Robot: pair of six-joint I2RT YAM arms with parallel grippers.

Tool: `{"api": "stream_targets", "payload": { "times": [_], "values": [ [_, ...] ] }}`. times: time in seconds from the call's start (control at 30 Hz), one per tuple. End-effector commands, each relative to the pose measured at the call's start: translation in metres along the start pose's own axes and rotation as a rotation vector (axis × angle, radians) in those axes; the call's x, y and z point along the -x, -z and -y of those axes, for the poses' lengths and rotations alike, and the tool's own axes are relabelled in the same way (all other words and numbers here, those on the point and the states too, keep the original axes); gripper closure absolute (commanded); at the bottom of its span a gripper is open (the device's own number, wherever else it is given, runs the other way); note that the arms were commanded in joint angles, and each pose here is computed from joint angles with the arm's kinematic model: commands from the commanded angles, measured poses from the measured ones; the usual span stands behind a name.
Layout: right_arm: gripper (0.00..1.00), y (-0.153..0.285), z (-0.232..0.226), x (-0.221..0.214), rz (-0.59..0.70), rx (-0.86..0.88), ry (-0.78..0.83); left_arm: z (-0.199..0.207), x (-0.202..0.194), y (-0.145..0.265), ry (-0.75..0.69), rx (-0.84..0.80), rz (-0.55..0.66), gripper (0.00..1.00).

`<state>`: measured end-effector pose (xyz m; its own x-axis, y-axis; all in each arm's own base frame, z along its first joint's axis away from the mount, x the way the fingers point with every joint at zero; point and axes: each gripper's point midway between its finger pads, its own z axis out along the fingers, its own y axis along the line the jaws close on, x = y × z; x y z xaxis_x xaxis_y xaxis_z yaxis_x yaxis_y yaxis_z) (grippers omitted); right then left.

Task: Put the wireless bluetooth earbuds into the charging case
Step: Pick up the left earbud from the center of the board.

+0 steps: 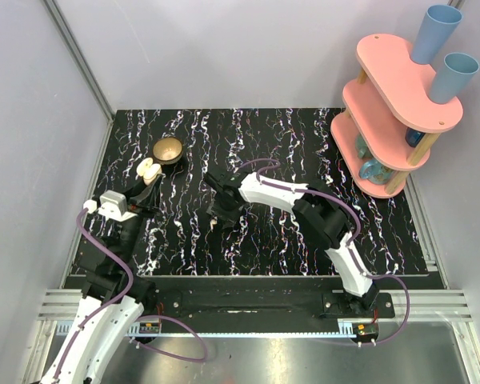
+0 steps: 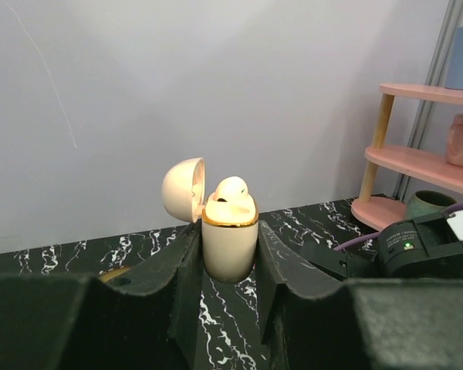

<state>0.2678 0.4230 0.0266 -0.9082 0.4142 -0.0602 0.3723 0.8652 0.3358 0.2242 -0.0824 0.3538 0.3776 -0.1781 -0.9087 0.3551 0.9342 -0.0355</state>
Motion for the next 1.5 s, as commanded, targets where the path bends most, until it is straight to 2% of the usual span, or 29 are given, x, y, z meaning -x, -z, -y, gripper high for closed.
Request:
{"api": "stream_targets", "payload": {
  "times": [0.0, 0.83, 1.13, 1.47],
  "values": [
    [0.44, 0.009, -0.014, 0.003, 0.013, 0.027, 0.025, -0.007, 0.015, 0.003, -0.011, 0.037, 0.066, 1.00],
    [0.46, -0.004, -0.016, 0.016, 0.063, -0.002, 0.052, -0.012, 0.014, 0.006, -0.022, 0.063, 0.069, 1.00],
    [0.53, -0.010, -0.014, 0.014, 0.046, -0.010, 0.054, -0.012, 0.013, 0.005, -0.022, 0.065, 0.069, 1.00],
    [0.54, -0.012, -0.013, 0.012, 0.037, -0.014, 0.060, -0.013, 0.010, 0.003, -0.024, 0.069, 0.064, 1.00]
  ]
}}
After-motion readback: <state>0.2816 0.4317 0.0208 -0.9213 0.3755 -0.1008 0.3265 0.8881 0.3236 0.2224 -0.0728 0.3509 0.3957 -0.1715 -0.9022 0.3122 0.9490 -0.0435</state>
